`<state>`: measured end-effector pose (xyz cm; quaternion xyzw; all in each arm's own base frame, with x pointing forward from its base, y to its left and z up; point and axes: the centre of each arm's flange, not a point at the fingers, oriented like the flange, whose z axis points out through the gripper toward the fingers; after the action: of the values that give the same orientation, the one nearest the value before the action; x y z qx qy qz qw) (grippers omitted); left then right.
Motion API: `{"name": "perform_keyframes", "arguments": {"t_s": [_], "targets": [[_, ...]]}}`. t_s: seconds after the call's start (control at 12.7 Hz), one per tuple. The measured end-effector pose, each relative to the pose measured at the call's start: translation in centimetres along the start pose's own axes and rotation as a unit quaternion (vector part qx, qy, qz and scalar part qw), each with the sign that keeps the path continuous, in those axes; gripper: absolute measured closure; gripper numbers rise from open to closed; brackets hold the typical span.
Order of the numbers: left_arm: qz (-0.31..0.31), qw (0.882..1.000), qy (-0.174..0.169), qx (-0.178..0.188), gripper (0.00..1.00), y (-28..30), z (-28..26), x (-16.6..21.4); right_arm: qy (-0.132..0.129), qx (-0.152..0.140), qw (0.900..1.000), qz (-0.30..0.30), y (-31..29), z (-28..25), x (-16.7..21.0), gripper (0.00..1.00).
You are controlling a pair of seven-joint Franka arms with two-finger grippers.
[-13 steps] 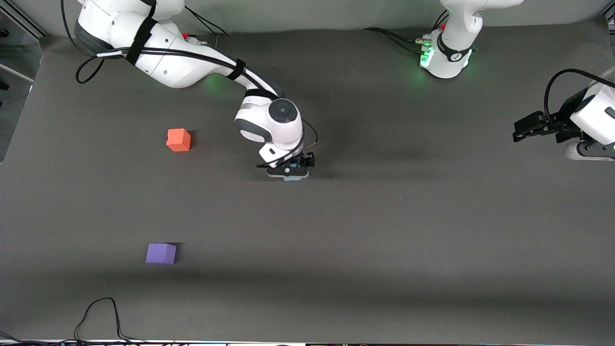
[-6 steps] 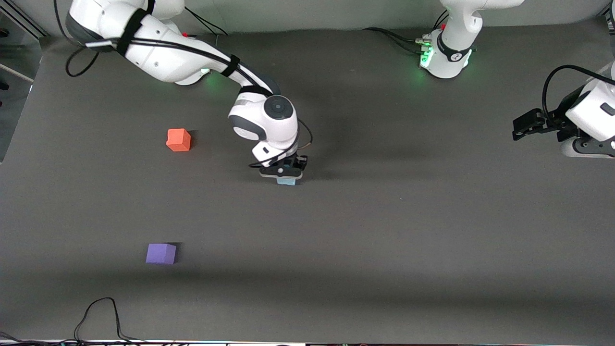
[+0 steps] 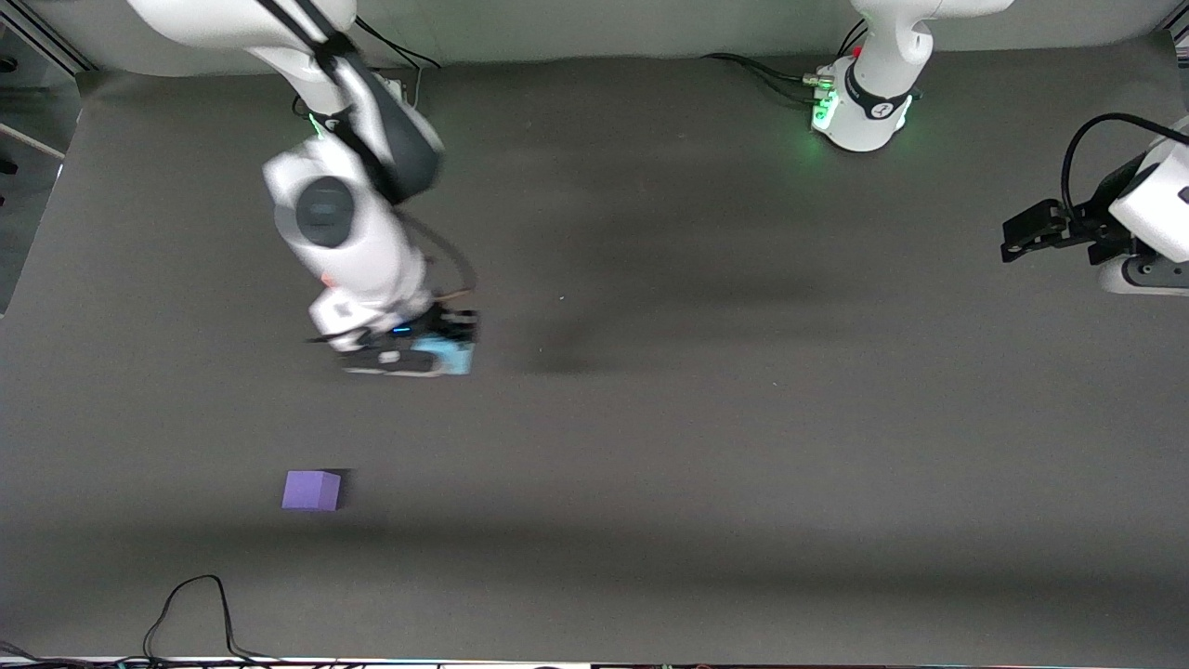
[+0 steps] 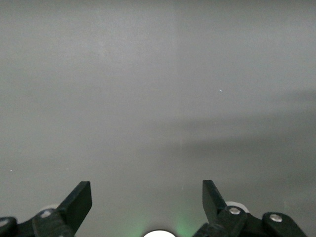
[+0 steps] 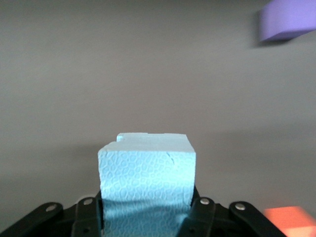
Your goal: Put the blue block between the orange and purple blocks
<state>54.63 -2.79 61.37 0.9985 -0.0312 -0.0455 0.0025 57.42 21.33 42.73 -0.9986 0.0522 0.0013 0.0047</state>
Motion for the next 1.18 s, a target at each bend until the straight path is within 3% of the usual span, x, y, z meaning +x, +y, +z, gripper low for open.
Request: {"name": "perform_keyframes", "arguments": {"t_s": [0.24, 0.47, 0.79, 1.18], "targets": [[0.005, 1.000, 0.001, 0.001, 0.00, 0.0, -0.3, -0.2, -0.016, -0.006, 1.000, -0.012, 12.7, 0.4, 1.9, 0.43], [0.005, 1.000, 0.001, 0.001, 0.00, 0.0, -0.3, -0.2, -0.012, -0.008, 1.000, -0.024, 19.0, 7.5, 0.6, 0.43], [0.005, 1.000, 0.000, 0.010, 0.00, -0.2, -0.2, -0.2, -0.005, -0.007, 0.999, -0.032, 18.9, 15.6, -1.0, 0.43], [0.005, 1.000, 0.000, 0.015, 0.00, -0.3, -0.2, -0.2, -0.014, -0.008, 0.999, -0.033, 18.8, 20.7, -1.0, 0.43]]}}
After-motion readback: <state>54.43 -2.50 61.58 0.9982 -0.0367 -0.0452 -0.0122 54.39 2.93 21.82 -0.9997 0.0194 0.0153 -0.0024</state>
